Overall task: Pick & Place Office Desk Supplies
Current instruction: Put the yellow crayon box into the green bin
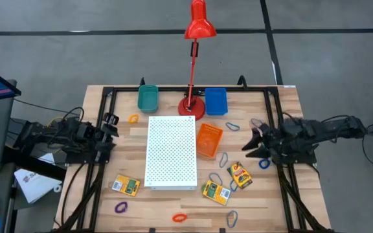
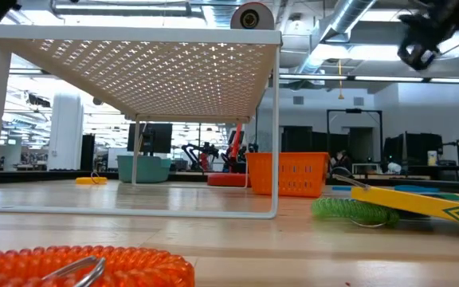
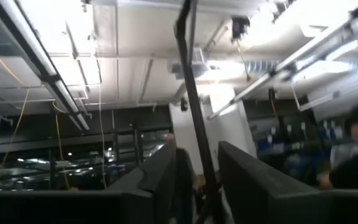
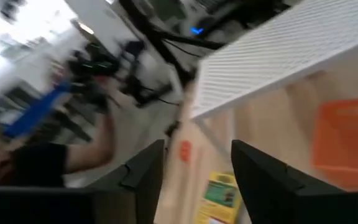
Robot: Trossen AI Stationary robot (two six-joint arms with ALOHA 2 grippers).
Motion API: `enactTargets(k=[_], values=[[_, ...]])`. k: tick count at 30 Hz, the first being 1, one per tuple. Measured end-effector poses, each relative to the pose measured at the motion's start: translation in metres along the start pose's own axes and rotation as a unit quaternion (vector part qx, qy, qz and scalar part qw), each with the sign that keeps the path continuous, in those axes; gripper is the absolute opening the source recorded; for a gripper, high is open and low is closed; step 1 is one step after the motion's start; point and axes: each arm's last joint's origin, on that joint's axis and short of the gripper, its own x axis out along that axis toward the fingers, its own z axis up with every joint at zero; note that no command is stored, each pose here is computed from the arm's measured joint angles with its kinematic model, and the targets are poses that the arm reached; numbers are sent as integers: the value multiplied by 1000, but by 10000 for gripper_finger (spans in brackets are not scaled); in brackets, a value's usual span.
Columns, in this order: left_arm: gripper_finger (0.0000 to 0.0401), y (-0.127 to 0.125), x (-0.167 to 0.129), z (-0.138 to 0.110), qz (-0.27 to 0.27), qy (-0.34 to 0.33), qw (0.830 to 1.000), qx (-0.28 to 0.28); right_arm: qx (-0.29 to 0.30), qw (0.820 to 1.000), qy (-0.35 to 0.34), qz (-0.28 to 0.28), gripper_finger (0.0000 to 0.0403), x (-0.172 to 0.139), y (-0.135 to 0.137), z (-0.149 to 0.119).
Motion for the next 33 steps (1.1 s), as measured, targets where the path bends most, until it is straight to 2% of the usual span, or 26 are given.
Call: enactTargets(k=[4,7,9,13,17,20,23,27,33], values=[[171,1,12,-4,2,29,1000,10,-23,990,110,-87,202,19,0,28],[195,3,18,-8,12,51,999,6,-32,976,185,-113,206,45,-20,33],[205,3,22,-9,13,60,998,-2,-27,972,216,-93,207,65,-38,30],[215,4,24,-8,13,63,998,-24,5,974,226,5,206,99,-68,21],[214,1,23,-4,3,53,998,-32,21,971,236,38,201,116,-83,9],[212,-3,22,-2,-11,53,998,-41,31,968,244,53,198,127,-80,-2],[214,-4,22,2,-19,42,998,-39,23,969,233,81,198,138,-66,-5],[221,-2,24,13,-19,41,998,-36,6,972,219,89,198,152,-46,-14],[226,0,28,19,-19,72,997,-30,-4,969,240,62,198,170,-43,-37]])
